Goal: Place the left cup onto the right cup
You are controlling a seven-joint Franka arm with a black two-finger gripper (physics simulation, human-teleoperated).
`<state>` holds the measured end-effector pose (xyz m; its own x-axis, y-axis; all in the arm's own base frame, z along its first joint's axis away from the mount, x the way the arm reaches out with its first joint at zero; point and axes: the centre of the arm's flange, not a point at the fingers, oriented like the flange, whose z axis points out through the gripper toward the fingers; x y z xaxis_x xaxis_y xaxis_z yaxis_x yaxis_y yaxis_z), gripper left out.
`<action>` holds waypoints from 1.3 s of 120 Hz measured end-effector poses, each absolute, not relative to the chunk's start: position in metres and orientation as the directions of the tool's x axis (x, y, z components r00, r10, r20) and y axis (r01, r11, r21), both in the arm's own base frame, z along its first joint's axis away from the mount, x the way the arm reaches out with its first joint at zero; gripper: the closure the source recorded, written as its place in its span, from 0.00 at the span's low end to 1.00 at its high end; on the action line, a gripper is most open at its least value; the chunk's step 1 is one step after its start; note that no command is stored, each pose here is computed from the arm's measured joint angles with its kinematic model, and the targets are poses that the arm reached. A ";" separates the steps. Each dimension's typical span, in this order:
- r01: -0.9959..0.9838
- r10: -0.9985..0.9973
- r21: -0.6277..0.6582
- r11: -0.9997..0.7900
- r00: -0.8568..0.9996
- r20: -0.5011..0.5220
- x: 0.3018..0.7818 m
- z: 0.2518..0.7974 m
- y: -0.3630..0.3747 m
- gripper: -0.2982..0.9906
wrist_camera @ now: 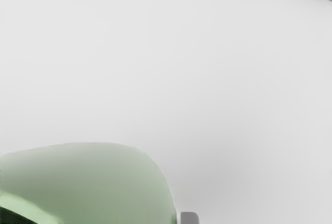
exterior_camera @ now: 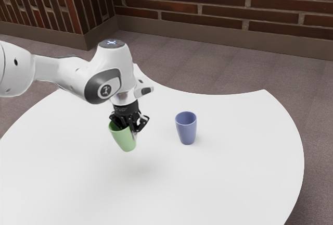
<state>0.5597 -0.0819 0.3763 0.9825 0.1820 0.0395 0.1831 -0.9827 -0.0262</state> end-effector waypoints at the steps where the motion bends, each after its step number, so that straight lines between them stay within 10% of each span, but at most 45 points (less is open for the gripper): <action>1: 0.183 0.182 -0.027 -0.983 0.983 0.040 0.560 0.377 -0.082 0.84; 156: 0.155 0.155 -0.013 -0.988 0.988 -0.019 0.642 0.463 -0.127 0.84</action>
